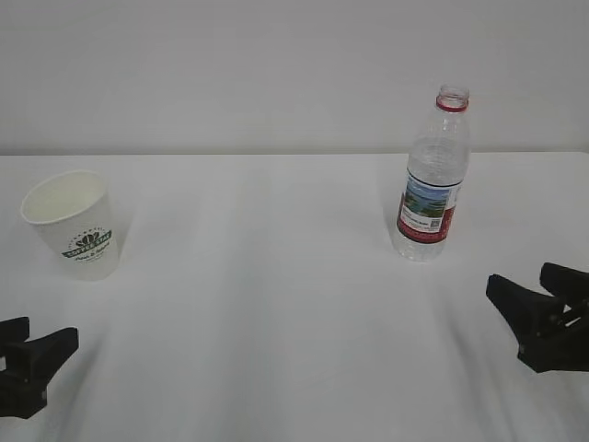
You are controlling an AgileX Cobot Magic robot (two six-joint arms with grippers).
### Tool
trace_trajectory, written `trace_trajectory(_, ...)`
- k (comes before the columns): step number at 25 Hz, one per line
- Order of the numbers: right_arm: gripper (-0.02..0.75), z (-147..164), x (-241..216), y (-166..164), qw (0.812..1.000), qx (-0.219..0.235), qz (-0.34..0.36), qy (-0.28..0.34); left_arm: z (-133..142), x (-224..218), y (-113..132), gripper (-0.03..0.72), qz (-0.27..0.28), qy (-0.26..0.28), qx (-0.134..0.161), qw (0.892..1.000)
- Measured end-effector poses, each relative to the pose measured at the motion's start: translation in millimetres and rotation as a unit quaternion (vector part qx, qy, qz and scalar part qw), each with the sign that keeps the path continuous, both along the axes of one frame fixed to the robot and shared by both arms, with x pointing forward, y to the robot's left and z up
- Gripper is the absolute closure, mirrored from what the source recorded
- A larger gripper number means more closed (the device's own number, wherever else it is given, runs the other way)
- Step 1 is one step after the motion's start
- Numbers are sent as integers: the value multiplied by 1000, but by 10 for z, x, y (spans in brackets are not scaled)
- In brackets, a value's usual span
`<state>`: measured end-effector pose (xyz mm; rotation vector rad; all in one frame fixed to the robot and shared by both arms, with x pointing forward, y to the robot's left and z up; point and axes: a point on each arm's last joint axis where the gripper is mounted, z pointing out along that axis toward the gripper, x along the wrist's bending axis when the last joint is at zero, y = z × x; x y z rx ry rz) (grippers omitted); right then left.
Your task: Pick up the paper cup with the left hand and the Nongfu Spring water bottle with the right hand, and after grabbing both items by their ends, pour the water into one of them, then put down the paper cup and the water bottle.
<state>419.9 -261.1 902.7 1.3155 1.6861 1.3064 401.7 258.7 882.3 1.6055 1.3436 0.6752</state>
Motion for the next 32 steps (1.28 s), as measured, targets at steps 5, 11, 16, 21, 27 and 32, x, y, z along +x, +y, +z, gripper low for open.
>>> trace_trajectory(5,204,6,10,11,1000,-21,14,-10,1,-8,-23,215,-14,0,-1,1000)
trace_trajectory(11,203,51,76,83,996,-49,63,-39,1,-8,-23,219,-21,-5,12,1000)
trace_trajectory(16,199,50,65,104,994,-64,82,-45,2,-2,-24,133,-34,-14,36,999)
trace_trajectory(21,149,50,65,106,993,-64,83,-45,8,11,-27,38,-30,-15,28,999)
trace_trajectory(27,132,50,65,106,995,-46,77,-38,8,14,-16,27,-14,-8,10,1000)
trace_trajectory(32,131,51,73,90,998,-21,58,-27,8,14,-16,36,-13,-8,9,1000)
